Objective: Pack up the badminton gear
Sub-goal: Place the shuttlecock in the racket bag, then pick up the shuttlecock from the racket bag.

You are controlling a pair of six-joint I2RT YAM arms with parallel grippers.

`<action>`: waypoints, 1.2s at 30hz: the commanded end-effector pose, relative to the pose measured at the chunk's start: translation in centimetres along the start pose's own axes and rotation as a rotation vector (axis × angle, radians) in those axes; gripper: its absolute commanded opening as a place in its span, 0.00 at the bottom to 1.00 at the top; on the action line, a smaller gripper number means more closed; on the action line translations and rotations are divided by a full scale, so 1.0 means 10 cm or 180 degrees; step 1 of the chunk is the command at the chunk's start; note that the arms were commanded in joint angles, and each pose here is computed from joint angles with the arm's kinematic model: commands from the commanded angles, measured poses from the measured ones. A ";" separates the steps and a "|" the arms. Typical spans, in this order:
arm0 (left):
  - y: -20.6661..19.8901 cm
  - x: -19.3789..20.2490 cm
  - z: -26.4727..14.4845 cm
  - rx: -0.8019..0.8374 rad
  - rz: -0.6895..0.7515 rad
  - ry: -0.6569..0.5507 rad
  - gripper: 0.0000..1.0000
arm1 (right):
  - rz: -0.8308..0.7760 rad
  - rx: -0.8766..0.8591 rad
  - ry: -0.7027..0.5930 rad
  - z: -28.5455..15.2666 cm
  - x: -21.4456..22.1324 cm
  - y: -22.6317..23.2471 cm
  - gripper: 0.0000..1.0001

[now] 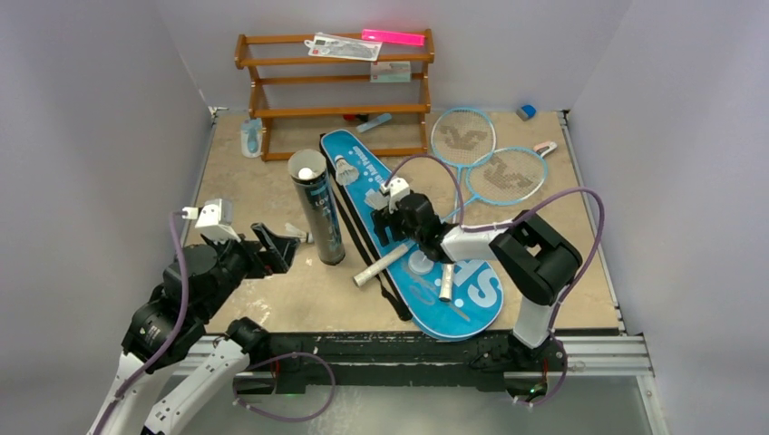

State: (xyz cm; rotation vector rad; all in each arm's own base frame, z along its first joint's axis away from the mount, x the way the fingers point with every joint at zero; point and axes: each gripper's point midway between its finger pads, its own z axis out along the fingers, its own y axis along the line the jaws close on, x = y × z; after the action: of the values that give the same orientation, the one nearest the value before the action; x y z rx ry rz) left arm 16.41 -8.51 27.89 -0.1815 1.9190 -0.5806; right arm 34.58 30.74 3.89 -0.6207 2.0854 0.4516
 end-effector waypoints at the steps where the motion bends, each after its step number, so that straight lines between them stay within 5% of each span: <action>1: -0.10 -0.02 0.06 0.0151 -0.0027 -0.0045 0.95 | -0.0037 0.0162 -0.0684 0.00 -0.33 -0.02 0.79; 9: -0.14 0.01 0.08 0.0219 -0.0096 -0.0015 0.94 | -0.0107 0.0191 -0.1026 0.06 -0.32 -0.06 0.70; 24: -0.09 -0.04 0.06 0.0121 -0.0034 -0.0062 0.94 | -0.0313 0.0203 -0.1053 0.20 -0.32 -0.07 0.54; 36: -0.06 -0.06 0.07 0.0090 0.0093 -0.0102 0.94 | -0.0284 0.0141 -0.1269 0.00 -0.56 -0.02 0.29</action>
State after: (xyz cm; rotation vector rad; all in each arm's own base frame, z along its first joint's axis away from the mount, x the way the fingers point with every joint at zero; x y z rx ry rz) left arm 16.77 -9.09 27.16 -0.1672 1.9266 -0.5933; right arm 36.84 31.72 3.60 -0.5963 1.7988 0.4055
